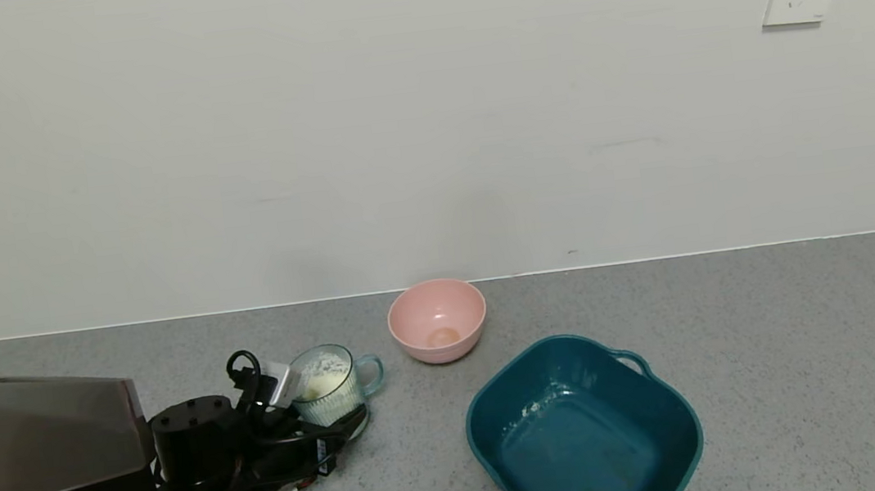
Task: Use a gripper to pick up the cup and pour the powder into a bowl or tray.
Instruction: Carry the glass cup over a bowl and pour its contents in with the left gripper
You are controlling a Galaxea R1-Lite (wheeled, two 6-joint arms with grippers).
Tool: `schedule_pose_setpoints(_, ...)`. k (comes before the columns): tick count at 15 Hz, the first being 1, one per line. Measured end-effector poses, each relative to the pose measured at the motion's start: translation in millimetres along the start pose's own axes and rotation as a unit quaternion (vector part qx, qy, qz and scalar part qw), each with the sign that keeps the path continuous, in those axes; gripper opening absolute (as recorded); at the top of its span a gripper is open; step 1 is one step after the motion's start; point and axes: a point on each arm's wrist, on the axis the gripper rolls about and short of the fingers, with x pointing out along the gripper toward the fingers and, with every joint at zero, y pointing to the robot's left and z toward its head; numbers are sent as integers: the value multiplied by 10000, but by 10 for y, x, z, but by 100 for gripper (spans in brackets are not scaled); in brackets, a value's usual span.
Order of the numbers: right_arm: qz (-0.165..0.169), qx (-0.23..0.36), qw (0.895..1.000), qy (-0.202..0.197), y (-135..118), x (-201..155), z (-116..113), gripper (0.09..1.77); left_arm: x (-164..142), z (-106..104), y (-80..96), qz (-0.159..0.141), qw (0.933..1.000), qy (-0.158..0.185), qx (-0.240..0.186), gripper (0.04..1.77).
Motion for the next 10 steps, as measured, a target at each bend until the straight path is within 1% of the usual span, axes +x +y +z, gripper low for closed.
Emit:
schedule_pose_setpoints(6, 0, 2, 10000, 0, 0, 0, 0, 171, -14, 64, 6, 84, 9999, -122, 25, 126)
schedule_pose_setpoints(10, 0, 2, 10000, 0, 0, 0, 0, 171, -44, 83, 3, 117, 9998, -141, 43, 126)
